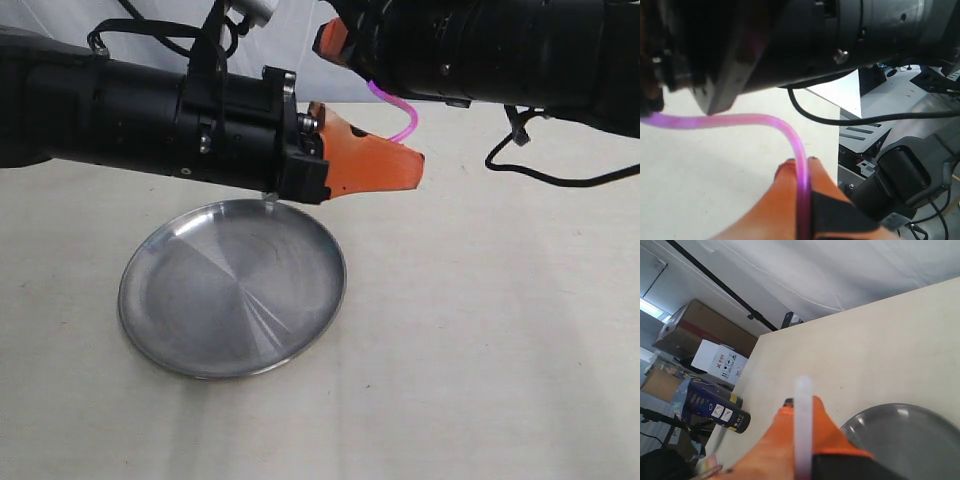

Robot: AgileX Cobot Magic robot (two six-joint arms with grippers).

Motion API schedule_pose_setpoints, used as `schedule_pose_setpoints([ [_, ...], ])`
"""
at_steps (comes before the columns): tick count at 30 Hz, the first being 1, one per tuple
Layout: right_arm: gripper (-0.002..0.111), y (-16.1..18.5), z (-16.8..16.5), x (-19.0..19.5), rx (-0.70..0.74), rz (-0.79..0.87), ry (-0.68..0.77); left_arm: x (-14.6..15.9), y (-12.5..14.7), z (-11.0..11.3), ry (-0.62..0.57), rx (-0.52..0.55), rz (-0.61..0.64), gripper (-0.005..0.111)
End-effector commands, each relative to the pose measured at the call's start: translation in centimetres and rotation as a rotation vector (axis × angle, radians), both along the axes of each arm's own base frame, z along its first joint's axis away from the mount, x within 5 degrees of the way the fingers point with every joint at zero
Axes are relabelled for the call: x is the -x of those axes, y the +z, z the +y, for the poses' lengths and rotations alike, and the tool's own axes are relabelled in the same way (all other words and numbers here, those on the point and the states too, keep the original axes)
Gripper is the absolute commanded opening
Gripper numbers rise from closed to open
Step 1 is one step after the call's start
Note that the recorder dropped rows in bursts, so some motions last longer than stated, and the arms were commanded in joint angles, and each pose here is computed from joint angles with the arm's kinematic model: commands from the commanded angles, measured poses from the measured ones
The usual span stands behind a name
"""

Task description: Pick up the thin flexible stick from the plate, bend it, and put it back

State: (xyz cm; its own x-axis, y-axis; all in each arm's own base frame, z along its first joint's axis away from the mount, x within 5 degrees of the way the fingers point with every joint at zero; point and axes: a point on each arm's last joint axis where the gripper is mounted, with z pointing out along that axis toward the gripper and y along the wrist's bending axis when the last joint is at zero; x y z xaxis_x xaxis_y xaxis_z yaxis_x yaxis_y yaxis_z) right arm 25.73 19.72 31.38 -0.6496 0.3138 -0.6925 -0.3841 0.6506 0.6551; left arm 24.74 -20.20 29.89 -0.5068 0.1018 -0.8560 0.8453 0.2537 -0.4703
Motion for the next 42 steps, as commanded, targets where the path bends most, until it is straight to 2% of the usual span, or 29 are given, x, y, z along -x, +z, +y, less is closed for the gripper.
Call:
schedule_pose_setpoints([
  [1,-0.001,-0.6,0.6,0.7,0.028,-0.009,0.066,-0.8,1.4,0.3,0.1,0.072,0.003,0.0],
  [26,-0.001,-0.6,0.8,0.8,0.029,-0.015,0.082,-0.9,1.3,0.3,0.111,0.064,0.003,0.0],
  [30,-0.001,-0.6,0.8,0.8,0.033,-0.018,0.08,-0.7,0.8,0.4,0.093,0.002,0.024,0.0],
  [38,-0.001,-0.5,1.0,1.0,0.02,-0.017,0.11,-0.8,0.7,0.4,0.112,0.002,0.042,0.0],
  [42,-0.001,-0.5,1.0,1.0,0.033,-0.03,0.113,-0.7,0.4,0.5,0.104,-0.034,0.047,0.0],
])
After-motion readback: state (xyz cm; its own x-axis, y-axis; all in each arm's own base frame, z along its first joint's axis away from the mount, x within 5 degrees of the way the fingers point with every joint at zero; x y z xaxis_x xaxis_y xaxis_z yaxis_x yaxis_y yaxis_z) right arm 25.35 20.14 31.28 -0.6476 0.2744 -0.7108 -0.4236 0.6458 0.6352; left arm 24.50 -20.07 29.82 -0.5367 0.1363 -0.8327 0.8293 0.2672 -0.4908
